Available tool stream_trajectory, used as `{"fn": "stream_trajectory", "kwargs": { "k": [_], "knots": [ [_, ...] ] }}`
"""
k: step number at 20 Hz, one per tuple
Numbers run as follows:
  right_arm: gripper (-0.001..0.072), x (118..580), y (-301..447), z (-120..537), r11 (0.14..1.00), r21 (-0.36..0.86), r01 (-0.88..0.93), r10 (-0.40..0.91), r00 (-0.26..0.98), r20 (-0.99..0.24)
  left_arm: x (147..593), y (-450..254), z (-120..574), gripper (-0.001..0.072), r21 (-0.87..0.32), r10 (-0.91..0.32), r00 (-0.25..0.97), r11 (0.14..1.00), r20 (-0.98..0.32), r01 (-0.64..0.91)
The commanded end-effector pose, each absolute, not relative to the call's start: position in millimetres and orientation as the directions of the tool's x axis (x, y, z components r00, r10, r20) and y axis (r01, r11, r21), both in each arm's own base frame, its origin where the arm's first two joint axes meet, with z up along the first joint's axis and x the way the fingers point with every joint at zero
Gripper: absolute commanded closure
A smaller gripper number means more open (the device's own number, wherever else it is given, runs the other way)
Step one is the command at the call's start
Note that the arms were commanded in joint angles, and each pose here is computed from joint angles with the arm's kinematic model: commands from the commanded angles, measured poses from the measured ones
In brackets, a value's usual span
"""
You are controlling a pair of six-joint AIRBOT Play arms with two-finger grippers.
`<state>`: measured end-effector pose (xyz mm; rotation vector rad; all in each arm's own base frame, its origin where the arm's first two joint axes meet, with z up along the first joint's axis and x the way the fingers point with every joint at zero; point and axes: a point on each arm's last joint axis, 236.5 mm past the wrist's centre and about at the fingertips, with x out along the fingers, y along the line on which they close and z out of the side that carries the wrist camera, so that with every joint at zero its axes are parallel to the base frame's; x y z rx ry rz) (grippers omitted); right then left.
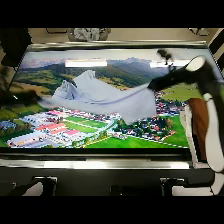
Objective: Fold the shirts.
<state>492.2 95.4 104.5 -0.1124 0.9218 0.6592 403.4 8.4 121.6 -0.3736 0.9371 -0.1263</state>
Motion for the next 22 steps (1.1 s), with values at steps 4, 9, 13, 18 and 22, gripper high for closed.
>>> {"fn": "stream_trajectory", "kwargs": {
  "k": [4, 9, 13, 18, 22],
  "knots": [
    [0.0658, 374.6, -7.0, 514.2, 0.855, -0.517, -0.033, 0.046, 0.999, 0.012, 317.6, 37.0, 536.7, 0.0675, -0.124, 0.039, 0.998, 0.992, 0.041, -0.033],
    [0.0658, 217.1, -7.7, 590.9, 0.829, -0.532, 0.175, -0.039, 0.965, 0.258, 228.0, 14.2, 580.4, 0.0676, -0.150, 0.064, 0.974, 0.988, 0.218, -0.031],
    [0.0658, 187.8, -14.1, 593.8, 0.816, -0.534, 0.222, -0.081, 0.958, 0.276, 212.5, 8.9, 573.9, 0.0676, -0.148, 0.064, 0.973, 0.988, 0.219, -0.032],
    [0.0657, 238.4, -21.5, 520.4, 0.847, -0.529, 0.054, -0.089, 0.995, -0.040, 249.1, 18.8, 537.8, 0.0675, -0.130, 0.059, 0.996, 0.990, 0.071, -0.049],
    [0.0658, 322.1, -30.6, 357.8, 0.878, -0.405, -0.254, -0.056, 0.786, -0.615, 343.8, 36.6, 405.6, 0.0675, -0.126, -0.013, 0.932, 0.991, -0.363, -0.035]
  ]
}}
